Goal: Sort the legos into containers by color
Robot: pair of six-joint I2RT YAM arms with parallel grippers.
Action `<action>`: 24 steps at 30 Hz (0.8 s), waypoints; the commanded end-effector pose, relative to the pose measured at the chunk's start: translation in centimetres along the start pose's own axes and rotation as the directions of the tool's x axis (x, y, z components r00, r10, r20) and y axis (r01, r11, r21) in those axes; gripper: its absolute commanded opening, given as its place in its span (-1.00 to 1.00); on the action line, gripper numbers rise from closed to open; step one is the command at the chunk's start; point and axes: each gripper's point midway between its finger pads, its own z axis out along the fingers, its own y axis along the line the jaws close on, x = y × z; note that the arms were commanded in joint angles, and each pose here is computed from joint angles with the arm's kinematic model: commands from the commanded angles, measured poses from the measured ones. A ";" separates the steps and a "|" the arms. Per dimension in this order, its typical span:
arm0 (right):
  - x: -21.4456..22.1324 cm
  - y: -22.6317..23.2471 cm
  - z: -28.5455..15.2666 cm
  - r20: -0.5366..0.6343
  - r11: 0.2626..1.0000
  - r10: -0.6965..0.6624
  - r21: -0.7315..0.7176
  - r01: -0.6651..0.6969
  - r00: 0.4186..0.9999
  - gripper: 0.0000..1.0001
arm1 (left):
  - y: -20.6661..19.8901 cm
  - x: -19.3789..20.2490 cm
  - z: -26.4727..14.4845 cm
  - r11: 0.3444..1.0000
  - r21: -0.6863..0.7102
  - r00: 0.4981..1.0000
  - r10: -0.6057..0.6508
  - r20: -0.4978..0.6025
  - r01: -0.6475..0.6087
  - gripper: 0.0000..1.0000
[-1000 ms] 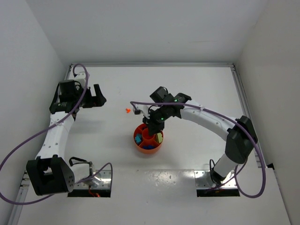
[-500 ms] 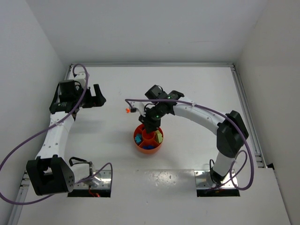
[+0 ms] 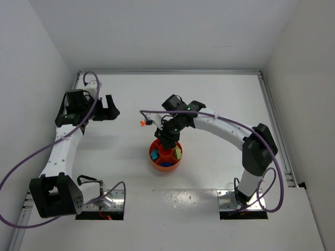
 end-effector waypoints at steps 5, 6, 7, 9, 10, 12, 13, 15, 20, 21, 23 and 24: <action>-7.0 0.2 -5.8 0.174 0.995 -0.047 0.092 0.031 0.984 -0.13 | -4.4 3.6 1.9 0.957 0.266 0.983 0.152 -0.106 -0.119 0.75; -7.0 -0.6 -6.1 0.178 0.993 -0.045 0.116 0.024 0.983 -0.13 | -4.5 4.1 2.3 0.957 0.262 0.979 0.159 -0.127 -0.122 0.70; -7.2 -1.7 -6.3 0.180 0.985 -0.046 0.174 0.014 0.983 -0.13 | -5.4 4.7 3.2 0.950 0.275 0.968 0.197 -0.156 -0.149 0.66; -6.9 -2.8 -6.9 0.183 0.971 -0.042 0.239 -0.003 0.982 -0.11 | -5.7 5.4 4.1 0.947 0.255 0.946 0.252 -0.204 -0.197 0.54; -7.2 -3.6 -7.2 0.204 0.957 -0.025 0.287 -0.036 0.979 0.02 | -7.4 5.2 4.6 0.928 0.283 0.929 0.307 -0.207 -0.244 0.51; -6.8 -4.2 -8.0 0.225 0.940 -0.004 0.333 -0.073 0.974 0.29 | -7.4 6.4 6.4 0.929 0.248 0.901 0.340 -0.271 -0.275 0.42; -6.5 -4.7 -8.3 0.225 0.925 0.003 0.368 -0.088 0.974 0.36 | -7.8 6.6 6.9 0.925 0.243 0.890 0.357 -0.285 -0.293 0.39; -5.8 -6.0 -8.9 0.245 0.902 0.029 0.411 -0.131 0.969 0.39 | -8.1 7.3 8.5 0.916 0.216 0.860 0.395 -0.323 -0.339 0.36; -4.3 -7.3 -10.9 0.285 0.866 0.072 0.457 -0.201 0.956 0.39 | -7.8 6.9 12.1 0.898 0.157 0.817 0.439 -0.373 -0.411 0.36; -3.9 -7.4 -10.7 0.275 0.863 0.080 0.462 -0.205 0.958 0.39 | -7.4 7.0 12.5 0.898 0.141 0.810 0.437 -0.391 -0.417 0.34; -3.2 -8.1 -11.4 0.283 0.851 0.097 0.474 -0.227 0.954 0.39 | -6.9 7.5 13.4 0.893 0.117 0.791 0.440 -0.425 -0.435 0.34; -3.3 -7.9 -11.3 0.285 0.856 0.095 0.466 -0.225 0.954 0.39 | -7.2 7.4 13.7 0.892 0.110 0.791 0.442 -0.423 -0.439 0.34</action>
